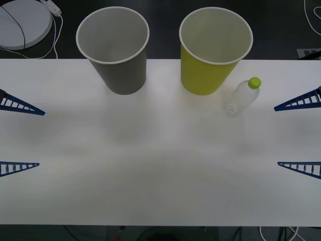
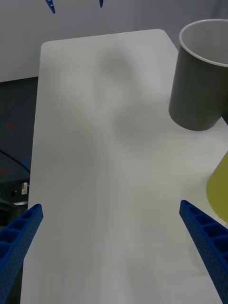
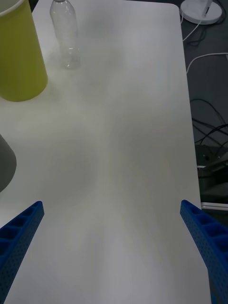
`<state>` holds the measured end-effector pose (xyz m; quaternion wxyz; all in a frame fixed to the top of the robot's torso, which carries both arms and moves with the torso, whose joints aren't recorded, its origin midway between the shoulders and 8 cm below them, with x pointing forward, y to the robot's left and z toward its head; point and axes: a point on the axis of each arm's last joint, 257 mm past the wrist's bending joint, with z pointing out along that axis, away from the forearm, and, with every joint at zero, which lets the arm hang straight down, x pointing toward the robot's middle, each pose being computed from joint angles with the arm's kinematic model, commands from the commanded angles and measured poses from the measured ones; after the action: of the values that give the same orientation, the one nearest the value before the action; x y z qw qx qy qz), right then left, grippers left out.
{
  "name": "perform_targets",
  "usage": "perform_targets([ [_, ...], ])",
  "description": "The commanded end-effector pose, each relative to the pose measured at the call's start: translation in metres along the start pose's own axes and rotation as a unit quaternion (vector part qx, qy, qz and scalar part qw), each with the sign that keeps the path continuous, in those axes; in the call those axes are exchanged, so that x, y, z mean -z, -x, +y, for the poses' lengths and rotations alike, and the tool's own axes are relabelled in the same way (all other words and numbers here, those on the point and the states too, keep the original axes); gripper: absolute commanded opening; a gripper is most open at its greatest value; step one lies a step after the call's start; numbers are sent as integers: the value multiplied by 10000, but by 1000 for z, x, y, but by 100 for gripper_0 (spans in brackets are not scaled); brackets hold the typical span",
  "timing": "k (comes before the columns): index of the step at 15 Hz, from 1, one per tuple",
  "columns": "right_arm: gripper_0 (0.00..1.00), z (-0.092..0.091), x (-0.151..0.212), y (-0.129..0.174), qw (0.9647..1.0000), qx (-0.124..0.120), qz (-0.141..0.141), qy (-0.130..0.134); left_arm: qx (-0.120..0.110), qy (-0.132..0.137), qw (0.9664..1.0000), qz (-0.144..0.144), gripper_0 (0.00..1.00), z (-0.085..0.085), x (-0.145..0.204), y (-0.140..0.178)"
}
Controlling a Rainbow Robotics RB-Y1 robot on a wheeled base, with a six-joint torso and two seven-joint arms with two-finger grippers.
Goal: Put the can into the green bin and the plastic bottle into the gray bin
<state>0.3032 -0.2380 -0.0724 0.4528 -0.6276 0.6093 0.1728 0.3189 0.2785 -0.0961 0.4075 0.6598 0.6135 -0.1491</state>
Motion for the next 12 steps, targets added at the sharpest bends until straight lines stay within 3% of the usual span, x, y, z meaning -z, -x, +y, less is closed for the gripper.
perform_targets([
  [1, 100, 0, 0, 0, 10000, 0, 0, 0, 0, 0, 10000, 0, 100, 0, 0, 0],
  [3, 100, 0, 0, 0, 10000, 0, 0, 0, 0, 0, 10000, 0, 100, 0, 0, 0],
  [4, 100, 4, -2, 1, 9997, -177, -156, -17, 0, 0, 10000, 0, 100, 0, 0, 0],
  [8, 100, -1, -2, 3, 9989, -332, -292, -156, 0, 0, 10000, 0, 100, 0, 0, 0],
  [12, 100, -6, -4, -12, 9959, -657, -278, -552, 0, 0, 10000, 0, 100, 0, 0, 0],
])
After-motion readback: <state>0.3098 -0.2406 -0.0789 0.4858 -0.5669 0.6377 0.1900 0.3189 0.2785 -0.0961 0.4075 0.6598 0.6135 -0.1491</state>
